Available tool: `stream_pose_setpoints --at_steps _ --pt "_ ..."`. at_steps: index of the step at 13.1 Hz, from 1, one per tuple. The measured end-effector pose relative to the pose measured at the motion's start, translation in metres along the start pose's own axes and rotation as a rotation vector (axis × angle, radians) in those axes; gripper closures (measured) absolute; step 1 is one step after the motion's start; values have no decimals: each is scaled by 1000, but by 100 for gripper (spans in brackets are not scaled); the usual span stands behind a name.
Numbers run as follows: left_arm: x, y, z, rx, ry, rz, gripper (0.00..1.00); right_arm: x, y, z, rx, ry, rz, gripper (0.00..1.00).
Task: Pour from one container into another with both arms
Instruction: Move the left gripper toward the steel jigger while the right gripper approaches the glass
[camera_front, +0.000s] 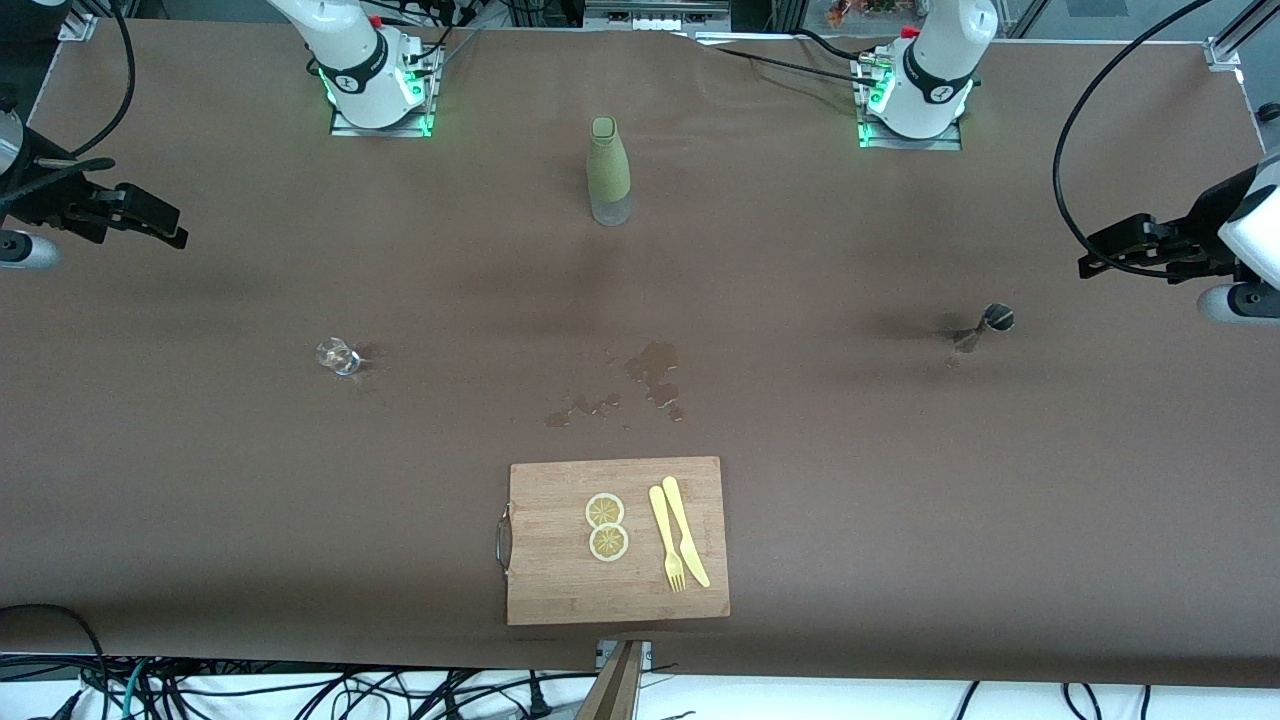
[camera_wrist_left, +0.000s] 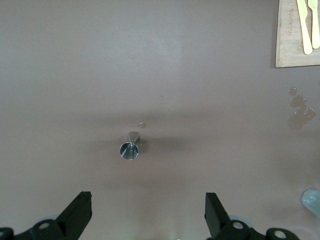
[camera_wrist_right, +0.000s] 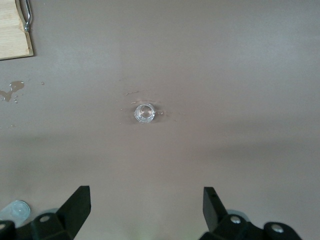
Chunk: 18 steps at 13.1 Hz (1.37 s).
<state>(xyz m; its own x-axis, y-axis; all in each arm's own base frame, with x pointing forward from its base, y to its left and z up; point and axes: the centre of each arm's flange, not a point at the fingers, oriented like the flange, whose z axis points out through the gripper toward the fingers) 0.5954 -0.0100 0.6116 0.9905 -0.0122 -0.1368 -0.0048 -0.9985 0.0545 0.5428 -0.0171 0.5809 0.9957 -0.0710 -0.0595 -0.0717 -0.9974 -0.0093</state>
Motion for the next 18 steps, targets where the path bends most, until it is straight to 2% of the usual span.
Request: stream_pose_setpoints --at_steps 8,11,13,15,16,18 --pt "2 2 3 0 -1 3 0 1 0 2 0 -5 -1 0" --pt "6 -9 11 -1 -16 19 0 -4 -1 10 -2 -66 -16 0" --pt "12 -34 22 -17 -32 130 0 -3 -3 22 23 -115 -99 0" --pt "17 -77 37 -97 -39 225 0 3 4 33 56 -137 -216 0" --pt "18 -102 46 -138 -35 279 0 6 10 39 80 -144 -262 0" --pt "18 -142 59 -198 -17 408 0 11 22 50 165 -148 -320 0"
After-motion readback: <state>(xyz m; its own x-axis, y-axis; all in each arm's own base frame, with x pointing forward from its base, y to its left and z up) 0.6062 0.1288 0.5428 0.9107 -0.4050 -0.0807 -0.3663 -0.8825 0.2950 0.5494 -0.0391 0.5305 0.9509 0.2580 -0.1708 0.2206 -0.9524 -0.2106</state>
